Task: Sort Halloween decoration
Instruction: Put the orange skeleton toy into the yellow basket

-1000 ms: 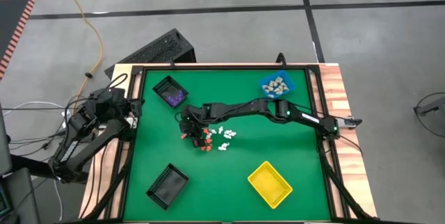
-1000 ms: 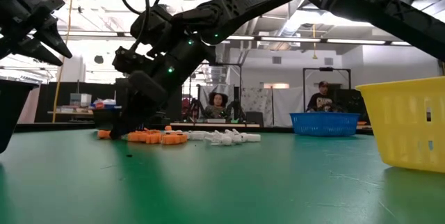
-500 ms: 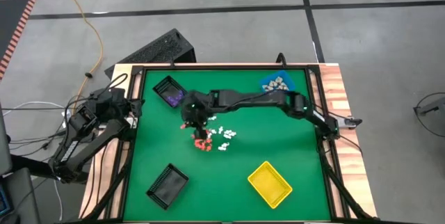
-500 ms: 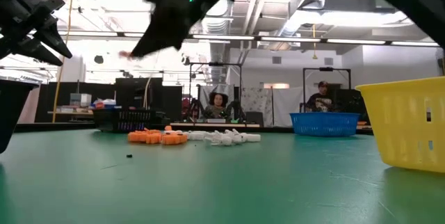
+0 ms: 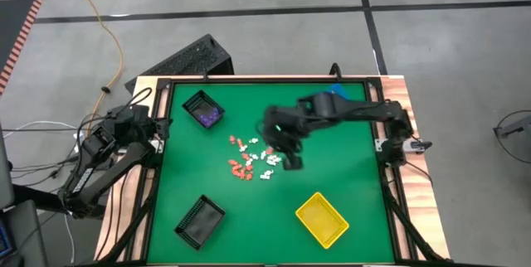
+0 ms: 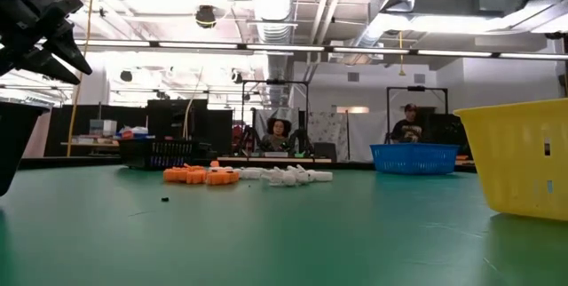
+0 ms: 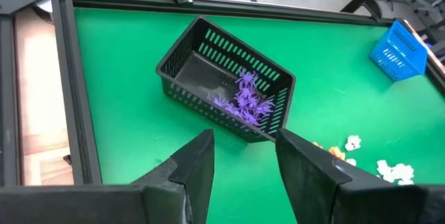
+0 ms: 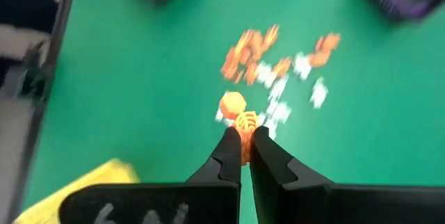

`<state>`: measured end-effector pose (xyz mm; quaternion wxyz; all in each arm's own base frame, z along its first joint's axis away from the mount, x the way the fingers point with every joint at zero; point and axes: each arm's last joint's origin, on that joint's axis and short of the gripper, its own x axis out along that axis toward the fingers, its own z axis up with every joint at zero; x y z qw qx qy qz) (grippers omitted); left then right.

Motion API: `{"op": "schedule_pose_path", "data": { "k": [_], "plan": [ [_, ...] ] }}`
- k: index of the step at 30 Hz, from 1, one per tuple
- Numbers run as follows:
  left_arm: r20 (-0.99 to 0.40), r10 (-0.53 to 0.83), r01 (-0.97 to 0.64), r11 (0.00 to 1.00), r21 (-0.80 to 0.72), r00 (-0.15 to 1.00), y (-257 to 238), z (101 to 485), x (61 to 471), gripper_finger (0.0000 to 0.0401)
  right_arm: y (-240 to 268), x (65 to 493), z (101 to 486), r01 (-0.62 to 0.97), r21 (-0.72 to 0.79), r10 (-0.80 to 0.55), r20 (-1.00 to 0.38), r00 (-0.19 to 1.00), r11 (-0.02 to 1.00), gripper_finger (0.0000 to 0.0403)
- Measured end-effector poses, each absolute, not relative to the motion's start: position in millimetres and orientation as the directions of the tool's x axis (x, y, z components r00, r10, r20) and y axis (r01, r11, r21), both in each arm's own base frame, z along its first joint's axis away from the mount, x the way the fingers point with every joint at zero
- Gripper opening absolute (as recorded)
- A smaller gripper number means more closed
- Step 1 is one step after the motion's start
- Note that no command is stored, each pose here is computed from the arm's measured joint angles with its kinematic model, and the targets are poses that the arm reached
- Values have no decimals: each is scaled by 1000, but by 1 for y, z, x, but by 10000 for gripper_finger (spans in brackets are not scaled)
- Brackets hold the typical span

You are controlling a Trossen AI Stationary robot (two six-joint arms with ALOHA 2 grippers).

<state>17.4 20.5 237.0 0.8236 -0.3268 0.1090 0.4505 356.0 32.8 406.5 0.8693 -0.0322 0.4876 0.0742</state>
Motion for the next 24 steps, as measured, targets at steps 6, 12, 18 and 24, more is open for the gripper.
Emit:
{"op": "schedule_pose_path", "data": {
  "k": [6,12,18,24],
  "plan": [
    [-474,671,-812,374,-448,571,21,237,17,143,85,324,400,-91,23,51,-947,317,996,32],
    [-474,673,-814,372,-447,568,21,237,17,143,140,303,375,-61,54,67,-971,230,997,32],
    [-474,676,-816,370,-445,565,21,237,17,143,169,279,340,50,90,78,-977,201,995,32],
    [-474,676,-816,370,-444,565,21,237,17,143,196,267,292,87,170,145,-959,244,982,32]
  ]
}}
